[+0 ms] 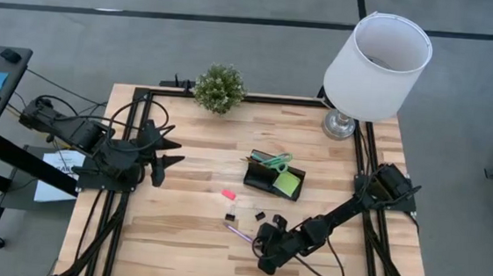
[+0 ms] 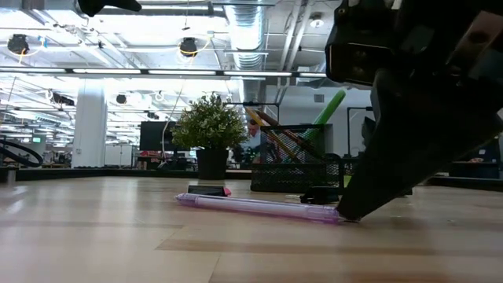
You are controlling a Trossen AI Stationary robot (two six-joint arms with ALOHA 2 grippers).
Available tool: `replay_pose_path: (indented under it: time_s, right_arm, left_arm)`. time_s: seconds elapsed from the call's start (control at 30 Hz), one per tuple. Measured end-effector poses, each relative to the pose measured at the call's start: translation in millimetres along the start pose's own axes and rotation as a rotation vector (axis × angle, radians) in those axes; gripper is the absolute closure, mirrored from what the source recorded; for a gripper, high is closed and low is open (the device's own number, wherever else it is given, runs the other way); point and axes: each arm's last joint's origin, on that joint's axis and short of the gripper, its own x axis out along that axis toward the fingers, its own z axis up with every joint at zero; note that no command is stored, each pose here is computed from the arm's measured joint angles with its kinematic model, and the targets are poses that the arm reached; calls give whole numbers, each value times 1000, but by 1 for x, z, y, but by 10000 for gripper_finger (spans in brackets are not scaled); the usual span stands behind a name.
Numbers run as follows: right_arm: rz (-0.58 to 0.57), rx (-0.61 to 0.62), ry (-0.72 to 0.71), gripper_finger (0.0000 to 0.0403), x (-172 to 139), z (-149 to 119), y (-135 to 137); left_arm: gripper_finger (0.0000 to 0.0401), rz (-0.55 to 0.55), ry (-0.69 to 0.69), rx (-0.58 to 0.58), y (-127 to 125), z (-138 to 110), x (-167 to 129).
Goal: Pick and place office supplies into organizer
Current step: Put the purple ballpen on the black desk organizer
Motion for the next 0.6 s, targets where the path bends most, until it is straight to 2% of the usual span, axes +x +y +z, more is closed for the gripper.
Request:
replay_pose_path:
  time_s: [0.33, 0.6]
  right_arm:
    - [-41, -8, 44, 390, 2, 3, -9]
    - [-26, -28, 66, 391, 4, 8, -14]
  left_arm:
    - [227, 7, -5, -5, 0, 0, 0]
    - [227, 19, -4, -75, -8, 0, 9]
